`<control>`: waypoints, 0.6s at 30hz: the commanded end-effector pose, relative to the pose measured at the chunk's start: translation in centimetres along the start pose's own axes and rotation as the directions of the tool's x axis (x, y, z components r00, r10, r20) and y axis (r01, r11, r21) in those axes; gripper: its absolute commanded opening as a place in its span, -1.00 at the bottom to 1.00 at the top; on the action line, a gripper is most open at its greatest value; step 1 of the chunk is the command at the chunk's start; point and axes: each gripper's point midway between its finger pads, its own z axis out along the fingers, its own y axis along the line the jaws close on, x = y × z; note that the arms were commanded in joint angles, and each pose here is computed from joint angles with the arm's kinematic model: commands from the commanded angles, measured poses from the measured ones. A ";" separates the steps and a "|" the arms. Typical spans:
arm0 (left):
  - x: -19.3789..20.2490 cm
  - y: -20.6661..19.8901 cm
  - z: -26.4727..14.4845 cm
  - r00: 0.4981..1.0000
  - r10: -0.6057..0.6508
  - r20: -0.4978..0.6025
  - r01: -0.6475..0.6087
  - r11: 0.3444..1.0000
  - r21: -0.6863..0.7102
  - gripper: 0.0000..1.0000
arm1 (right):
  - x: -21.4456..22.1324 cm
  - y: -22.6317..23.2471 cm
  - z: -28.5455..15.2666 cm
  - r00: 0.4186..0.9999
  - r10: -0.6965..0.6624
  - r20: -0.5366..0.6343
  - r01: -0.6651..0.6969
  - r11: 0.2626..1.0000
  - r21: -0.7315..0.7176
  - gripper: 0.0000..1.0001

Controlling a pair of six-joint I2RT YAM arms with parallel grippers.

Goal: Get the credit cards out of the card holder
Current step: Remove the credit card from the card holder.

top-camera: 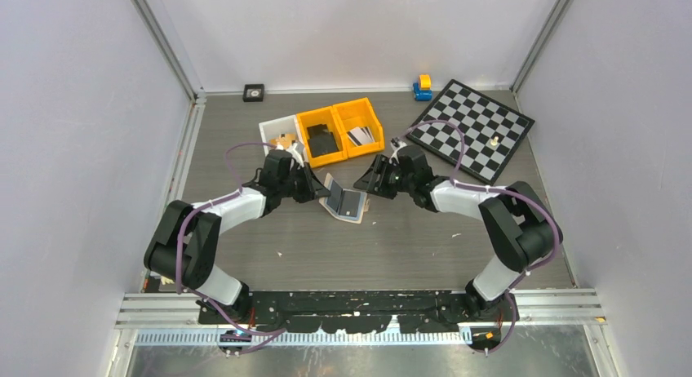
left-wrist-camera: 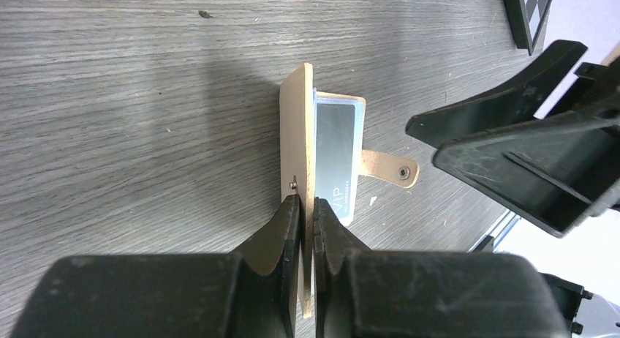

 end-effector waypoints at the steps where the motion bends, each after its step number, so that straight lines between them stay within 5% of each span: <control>1: -1.4 -1.5 0.0 1.000 0.008 0.025 -0.009 0.999 0.050 -0.96 | -0.5 -0.5 1.3 1.000 -0.003 -0.031 0.005 0.999 0.053 0.07; 5: -1.0 -1.4 0.5 1.000 -0.012 0.015 0.011 0.998 0.068 -0.86 | 0.8 -2.0 2.8 0.995 0.023 -0.097 -0.013 0.995 0.103 -0.29; 11: -0.6 -0.8 1.4 0.999 -0.031 -0.016 0.032 0.998 0.058 -0.50 | 1.8 -3.1 3.6 0.989 0.010 -0.150 0.015 0.985 0.169 -0.29; 18: 0.3 -0.5 2.5 0.997 -0.021 -0.068 0.024 0.999 0.038 -0.34 | 1.8 -2.7 3.7 0.988 0.000 -0.155 0.026 0.986 0.166 -0.39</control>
